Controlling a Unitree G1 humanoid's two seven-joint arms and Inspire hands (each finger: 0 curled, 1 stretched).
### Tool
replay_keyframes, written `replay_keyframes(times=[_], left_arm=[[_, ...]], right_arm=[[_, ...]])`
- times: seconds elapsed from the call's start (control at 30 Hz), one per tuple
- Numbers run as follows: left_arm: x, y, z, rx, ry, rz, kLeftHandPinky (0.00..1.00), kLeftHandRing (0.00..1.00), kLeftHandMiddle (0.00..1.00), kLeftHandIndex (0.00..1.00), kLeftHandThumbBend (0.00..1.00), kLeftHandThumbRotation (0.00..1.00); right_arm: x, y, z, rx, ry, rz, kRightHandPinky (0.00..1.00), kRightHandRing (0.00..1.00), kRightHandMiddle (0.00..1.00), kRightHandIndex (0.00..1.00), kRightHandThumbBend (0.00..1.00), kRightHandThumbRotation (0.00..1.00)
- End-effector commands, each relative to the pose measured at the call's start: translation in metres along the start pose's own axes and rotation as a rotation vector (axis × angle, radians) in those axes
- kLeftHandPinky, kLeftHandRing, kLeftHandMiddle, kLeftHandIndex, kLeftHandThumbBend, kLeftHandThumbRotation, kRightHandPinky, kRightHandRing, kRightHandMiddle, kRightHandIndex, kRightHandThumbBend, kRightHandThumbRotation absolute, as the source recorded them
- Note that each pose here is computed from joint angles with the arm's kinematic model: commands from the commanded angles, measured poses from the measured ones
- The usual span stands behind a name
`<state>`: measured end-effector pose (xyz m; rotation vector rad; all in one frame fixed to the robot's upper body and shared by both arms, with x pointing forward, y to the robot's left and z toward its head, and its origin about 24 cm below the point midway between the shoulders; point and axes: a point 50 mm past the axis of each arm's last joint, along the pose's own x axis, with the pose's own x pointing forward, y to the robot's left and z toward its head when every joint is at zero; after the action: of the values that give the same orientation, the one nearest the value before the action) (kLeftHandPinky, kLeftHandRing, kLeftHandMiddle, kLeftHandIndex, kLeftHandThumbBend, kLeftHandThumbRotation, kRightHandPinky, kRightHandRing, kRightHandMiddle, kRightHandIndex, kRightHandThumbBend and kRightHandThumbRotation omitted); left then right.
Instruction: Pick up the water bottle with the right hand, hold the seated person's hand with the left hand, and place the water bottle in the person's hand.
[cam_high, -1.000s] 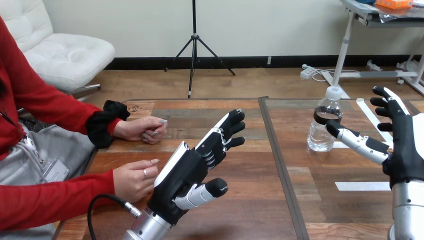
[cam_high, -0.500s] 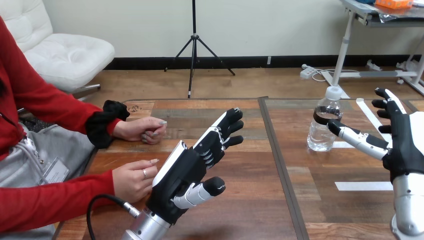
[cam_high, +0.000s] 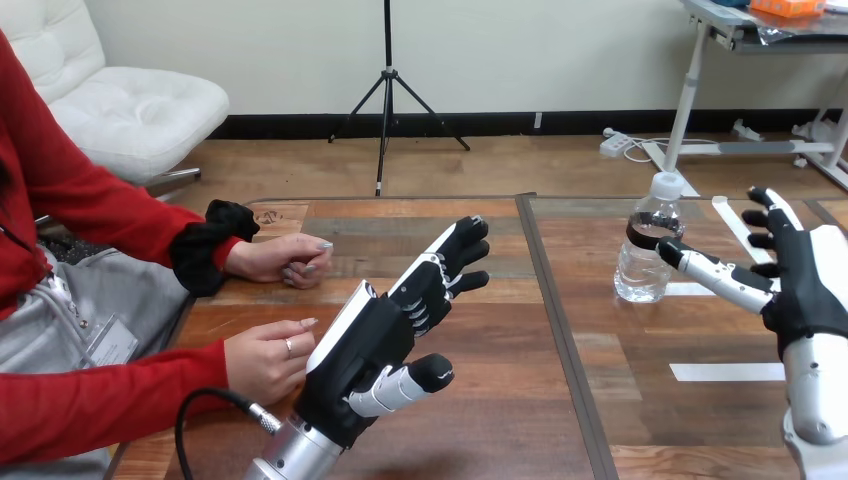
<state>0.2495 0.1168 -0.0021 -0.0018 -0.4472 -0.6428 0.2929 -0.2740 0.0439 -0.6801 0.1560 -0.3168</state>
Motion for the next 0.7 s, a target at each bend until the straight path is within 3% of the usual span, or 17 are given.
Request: replay_keyframes(times=[0.0, 0.67], left_arm=[[0.021, 0.006, 0.009, 0.028, -0.074, -0.011, 0.89, 0.96, 0.98, 0.96, 1.0, 0.79], [0.022, 0.004, 0.01, 0.022, -0.087, -0.011, 0.9, 0.96, 0.97, 0.96, 1.0, 0.8]], right_arm=[[0.019, -0.006, 0.024, -0.005, -0.058, -0.004, 0.69, 0.82, 0.88, 0.93, 1.0, 0.55], [0.031, 0.006, 0.021, -0.032, -0.021, 0.046, 0.66, 0.81, 0.88, 0.93, 1.0, 0.56]])
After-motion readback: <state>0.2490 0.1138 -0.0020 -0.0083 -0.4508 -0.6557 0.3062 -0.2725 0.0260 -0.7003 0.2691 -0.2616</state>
